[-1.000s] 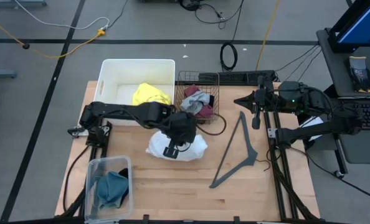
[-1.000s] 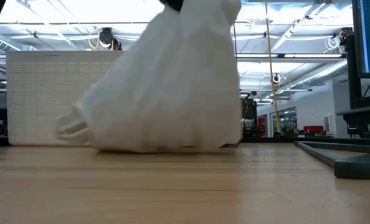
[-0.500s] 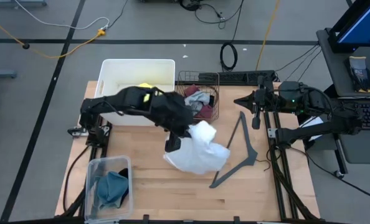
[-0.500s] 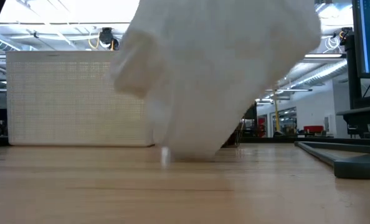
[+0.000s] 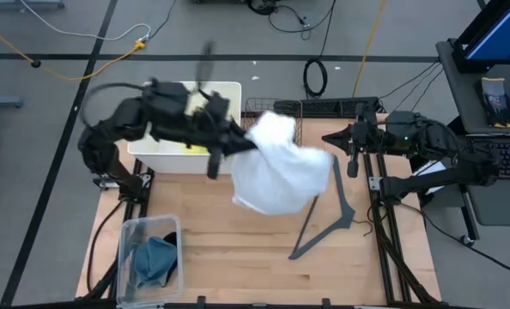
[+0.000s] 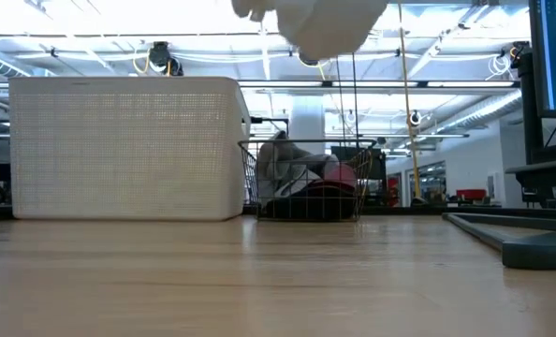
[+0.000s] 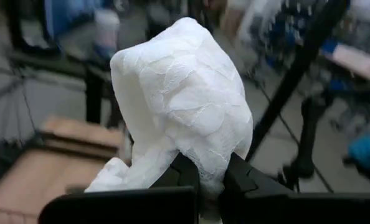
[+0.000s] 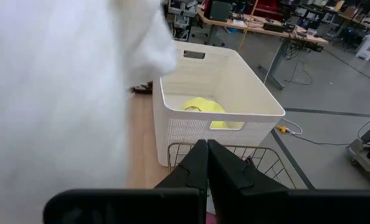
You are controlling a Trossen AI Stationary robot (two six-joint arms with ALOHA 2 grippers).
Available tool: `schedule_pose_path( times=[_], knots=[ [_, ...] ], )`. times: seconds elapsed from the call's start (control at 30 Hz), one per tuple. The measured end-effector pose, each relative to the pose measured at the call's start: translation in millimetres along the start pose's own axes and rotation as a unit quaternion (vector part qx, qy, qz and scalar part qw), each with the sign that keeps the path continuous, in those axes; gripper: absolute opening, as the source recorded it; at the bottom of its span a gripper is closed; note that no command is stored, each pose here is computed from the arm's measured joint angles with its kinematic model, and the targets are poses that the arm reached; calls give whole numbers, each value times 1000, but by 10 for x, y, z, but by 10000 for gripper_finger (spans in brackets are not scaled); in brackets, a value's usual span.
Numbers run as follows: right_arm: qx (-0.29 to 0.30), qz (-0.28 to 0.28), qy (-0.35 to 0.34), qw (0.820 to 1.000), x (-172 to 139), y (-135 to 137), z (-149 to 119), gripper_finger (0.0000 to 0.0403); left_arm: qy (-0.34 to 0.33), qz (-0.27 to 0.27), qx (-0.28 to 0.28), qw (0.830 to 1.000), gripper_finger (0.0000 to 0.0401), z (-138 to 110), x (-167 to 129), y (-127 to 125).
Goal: Pick & Place Cloths
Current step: Put the white dress into the white bin
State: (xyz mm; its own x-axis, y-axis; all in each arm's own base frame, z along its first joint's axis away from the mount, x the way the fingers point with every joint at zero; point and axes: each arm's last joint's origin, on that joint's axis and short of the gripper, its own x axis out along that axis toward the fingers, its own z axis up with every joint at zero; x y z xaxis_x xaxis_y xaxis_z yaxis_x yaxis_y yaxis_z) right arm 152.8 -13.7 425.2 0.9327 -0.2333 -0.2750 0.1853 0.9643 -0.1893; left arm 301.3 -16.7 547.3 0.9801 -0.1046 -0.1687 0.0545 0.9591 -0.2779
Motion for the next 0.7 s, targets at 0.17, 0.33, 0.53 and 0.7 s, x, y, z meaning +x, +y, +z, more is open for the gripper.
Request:
schedule_pose_path(
  times=[0.17,0.33,0.53,0.7],
  knots=[
    [2,-2,-12,1000,-1,-4,24,0,-84,30,12,996,12,203,-298,1],
    [3,-2,-13,1000,0,-4,26,0,-138,103,40,984,12,330,-598,57],
    [3,-2,-13,1000,0,-4,26,0,-200,192,71,958,12,467,-977,124],
    [4,-2,-13,1000,-2,-4,25,0,-227,262,86,934,12,527,-1256,177]
  ],
)
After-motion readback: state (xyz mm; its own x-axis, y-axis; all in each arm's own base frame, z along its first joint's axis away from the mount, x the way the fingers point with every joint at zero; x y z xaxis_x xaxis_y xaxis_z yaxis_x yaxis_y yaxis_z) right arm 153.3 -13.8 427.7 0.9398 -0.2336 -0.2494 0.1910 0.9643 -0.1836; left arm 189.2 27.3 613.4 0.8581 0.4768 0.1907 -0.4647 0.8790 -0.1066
